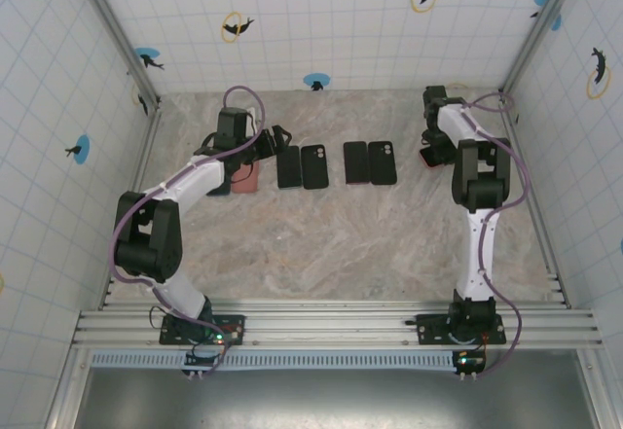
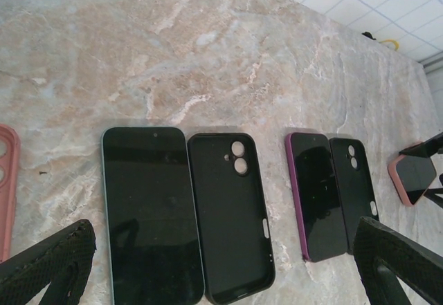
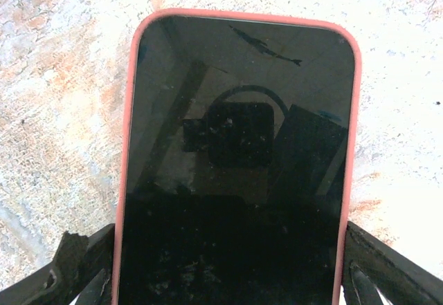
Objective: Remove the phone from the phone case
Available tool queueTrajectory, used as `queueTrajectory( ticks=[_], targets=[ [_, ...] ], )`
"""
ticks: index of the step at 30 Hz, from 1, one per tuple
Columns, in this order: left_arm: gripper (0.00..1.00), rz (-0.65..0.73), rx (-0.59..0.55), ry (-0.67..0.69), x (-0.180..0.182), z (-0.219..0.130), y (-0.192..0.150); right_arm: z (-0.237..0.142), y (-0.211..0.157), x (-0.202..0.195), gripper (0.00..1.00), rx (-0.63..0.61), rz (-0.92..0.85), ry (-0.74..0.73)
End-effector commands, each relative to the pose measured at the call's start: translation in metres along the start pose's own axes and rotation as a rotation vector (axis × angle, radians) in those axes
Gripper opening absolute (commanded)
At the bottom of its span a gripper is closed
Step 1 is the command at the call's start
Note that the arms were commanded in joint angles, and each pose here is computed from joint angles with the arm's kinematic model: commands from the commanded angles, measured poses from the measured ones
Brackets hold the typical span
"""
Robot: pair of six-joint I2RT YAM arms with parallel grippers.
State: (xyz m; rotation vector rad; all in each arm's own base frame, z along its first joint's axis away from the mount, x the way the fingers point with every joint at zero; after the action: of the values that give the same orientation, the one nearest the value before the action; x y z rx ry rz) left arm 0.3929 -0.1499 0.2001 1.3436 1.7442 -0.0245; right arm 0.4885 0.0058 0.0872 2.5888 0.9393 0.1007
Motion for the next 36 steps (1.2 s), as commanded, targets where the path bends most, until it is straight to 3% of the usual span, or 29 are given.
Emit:
queueTrajectory(
  ticks=[1,9,22,29,36],
  targets=[
    [0.98,-0.023,0.005,-0.026,-0.001,0.003,0.002,0.027,-0.044,-0.020,0.71,0.226,-0.021,-0.077],
    [0.98,-0.031,0.022,-0.070,-0.012,0.006,-0.001,-0.011,-0.032,-0.018,0.61,0.177,-0.025,0.013],
    [0.98,-0.052,0.095,-0.161,-0.046,0.028,-0.029,-0.069,-0.035,-0.025,0.56,0.148,-0.035,0.210],
    [0.98,0.007,0.197,-0.258,-0.088,0.049,-0.065,-0.095,-0.034,-0.024,0.55,0.133,-0.019,0.322],
    [0.98,0.016,0.265,-0.352,-0.126,0.068,-0.084,-0.138,-0.036,-0.004,0.54,0.091,-0.004,0.540]
  ],
)
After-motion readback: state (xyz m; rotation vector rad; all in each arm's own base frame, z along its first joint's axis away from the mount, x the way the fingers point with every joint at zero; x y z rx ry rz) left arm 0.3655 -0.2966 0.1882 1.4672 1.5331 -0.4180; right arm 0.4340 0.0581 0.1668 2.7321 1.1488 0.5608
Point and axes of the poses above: each hand's point on the last joint's axis, 136 mm out from that joint toward the fingers, its own z axis out along the fingers, its own x axis along the line the jaws close on, y = z × x, the point moved 8 cm from there along -z, back along the fingers, and after that the axes turned 11 degrees about -z, right-handed, at the moved point
